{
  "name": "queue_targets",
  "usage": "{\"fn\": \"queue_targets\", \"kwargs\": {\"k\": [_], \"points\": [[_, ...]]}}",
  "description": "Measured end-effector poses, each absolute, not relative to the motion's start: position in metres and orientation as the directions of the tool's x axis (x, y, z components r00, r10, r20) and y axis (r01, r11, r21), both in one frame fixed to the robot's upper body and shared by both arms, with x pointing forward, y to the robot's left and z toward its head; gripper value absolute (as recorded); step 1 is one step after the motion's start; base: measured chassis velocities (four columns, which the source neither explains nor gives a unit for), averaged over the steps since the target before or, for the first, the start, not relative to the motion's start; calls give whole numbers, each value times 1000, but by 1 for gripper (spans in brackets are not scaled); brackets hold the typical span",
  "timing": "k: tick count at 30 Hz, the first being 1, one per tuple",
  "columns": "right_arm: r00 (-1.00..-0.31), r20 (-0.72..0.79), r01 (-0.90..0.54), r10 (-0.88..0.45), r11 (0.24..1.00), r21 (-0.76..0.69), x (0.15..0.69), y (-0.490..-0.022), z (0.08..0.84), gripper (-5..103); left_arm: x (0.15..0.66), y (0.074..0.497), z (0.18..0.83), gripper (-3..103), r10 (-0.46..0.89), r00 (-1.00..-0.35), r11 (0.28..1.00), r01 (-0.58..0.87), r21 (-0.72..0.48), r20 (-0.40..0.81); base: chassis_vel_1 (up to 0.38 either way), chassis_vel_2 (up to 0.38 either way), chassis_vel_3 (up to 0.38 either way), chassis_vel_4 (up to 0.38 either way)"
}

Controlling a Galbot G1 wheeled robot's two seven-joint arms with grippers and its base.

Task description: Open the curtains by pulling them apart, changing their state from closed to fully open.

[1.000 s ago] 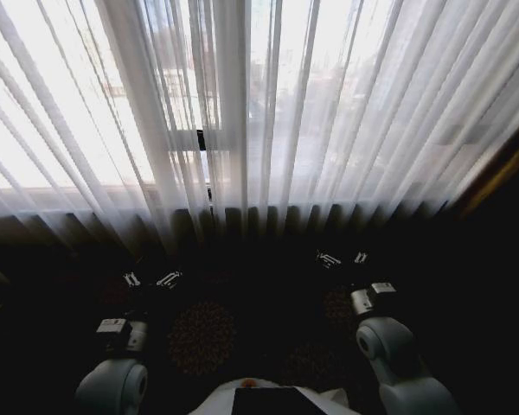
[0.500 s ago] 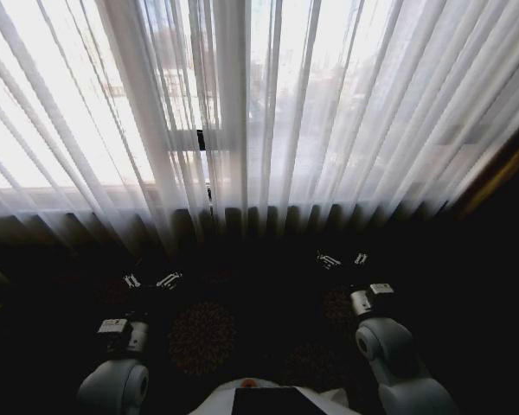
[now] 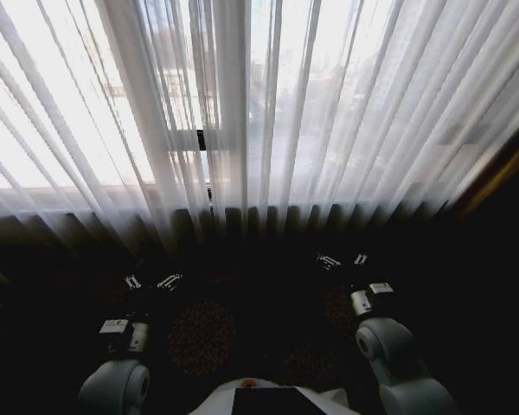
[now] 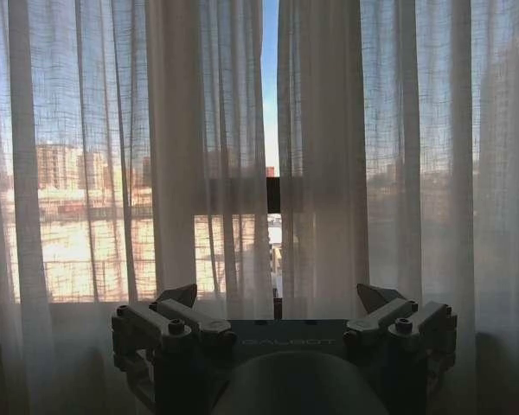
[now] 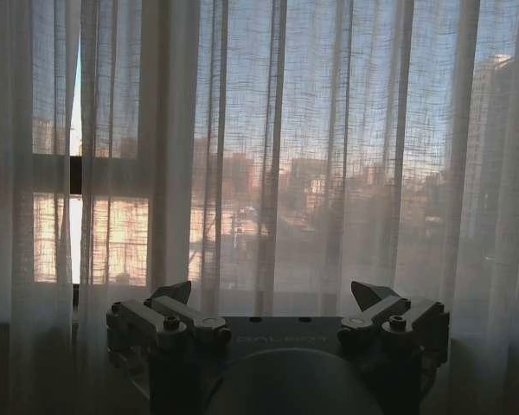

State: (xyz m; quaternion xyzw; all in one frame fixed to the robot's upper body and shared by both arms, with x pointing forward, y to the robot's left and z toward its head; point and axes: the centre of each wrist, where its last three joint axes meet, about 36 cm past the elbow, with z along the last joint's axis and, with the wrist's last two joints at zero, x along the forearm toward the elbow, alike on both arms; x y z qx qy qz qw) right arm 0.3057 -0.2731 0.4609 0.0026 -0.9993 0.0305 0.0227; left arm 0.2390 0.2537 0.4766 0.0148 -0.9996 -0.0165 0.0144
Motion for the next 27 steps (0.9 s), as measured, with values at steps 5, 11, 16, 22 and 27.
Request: {"fn": "queue_targets", "kwargs": {"k": [5, 11, 16, 22, 27], "points": [[-999, 49, -8, -5, 998, -60, 306, -273, 460, 100, 238, 254, 476, 100, -32, -999, 999, -31, 34, 29, -47, 33, 42, -24], [-999, 48, -9, -6, 998, -59, 306, -273, 459, 100, 238, 253, 477, 100, -33, -999, 999, -32, 33, 27, -99, 103, 120, -107], [-999, 48, -9, -6, 998, -58, 306, -273, 458, 100, 238, 253, 476, 100, -32, -999, 999, -31, 29, 27, -196, 199, 210, -223], [-999, 50, -12, -10, 998, -58, 306, -273, 458, 100, 238, 253, 476, 100, -32, -999, 999, -31, 30, 25, -242, 207, 235, -226], [-999, 49, -14, -12, 998, -58, 306, -273, 458, 100, 238, 253, 476, 100, -32, -999, 999, -31, 30, 25, -191, 184, 203, -171]]}}
